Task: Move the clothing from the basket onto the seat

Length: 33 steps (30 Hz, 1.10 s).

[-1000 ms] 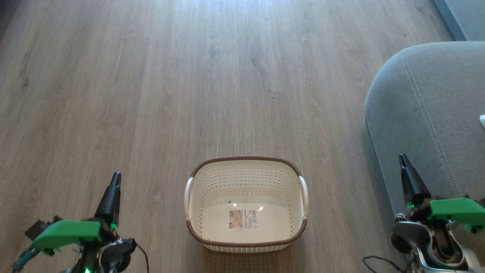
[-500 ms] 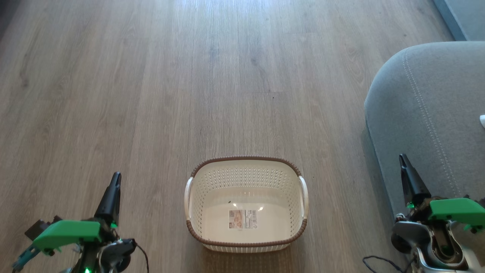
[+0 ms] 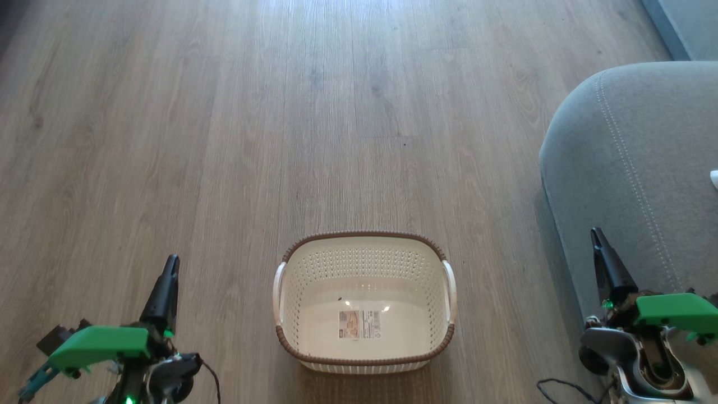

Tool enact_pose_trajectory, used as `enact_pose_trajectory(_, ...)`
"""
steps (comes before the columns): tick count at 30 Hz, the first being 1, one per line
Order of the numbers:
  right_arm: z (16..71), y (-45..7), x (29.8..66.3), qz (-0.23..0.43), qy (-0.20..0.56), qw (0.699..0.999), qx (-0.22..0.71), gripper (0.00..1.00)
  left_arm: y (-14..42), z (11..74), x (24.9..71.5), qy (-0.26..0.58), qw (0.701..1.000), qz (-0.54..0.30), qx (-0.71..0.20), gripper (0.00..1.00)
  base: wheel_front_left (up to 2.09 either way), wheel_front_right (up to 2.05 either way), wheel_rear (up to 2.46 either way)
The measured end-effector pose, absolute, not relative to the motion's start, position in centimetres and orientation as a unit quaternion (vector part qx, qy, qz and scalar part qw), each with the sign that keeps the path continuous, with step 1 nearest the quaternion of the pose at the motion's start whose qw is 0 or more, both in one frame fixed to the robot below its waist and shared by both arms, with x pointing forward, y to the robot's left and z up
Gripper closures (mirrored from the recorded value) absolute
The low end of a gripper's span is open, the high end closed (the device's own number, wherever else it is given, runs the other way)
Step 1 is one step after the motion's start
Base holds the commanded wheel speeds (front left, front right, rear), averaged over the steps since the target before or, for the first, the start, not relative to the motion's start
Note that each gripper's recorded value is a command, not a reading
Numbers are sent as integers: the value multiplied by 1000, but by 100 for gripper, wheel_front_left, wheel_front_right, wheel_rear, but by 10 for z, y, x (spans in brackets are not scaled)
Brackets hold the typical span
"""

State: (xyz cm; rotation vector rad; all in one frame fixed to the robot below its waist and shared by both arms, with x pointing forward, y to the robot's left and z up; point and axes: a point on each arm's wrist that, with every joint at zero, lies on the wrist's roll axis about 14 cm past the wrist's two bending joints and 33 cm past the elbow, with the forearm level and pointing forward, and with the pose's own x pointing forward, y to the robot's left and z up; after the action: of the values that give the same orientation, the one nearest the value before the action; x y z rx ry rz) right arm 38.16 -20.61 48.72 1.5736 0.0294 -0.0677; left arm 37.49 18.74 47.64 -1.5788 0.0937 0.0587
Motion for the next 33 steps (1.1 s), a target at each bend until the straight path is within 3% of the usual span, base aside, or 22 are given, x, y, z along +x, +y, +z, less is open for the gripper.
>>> enact_pose_trajectory(33,487,-206,382,-31,13,705,708,100,187,476,375,42,703,26,-710,100,0,0,0)
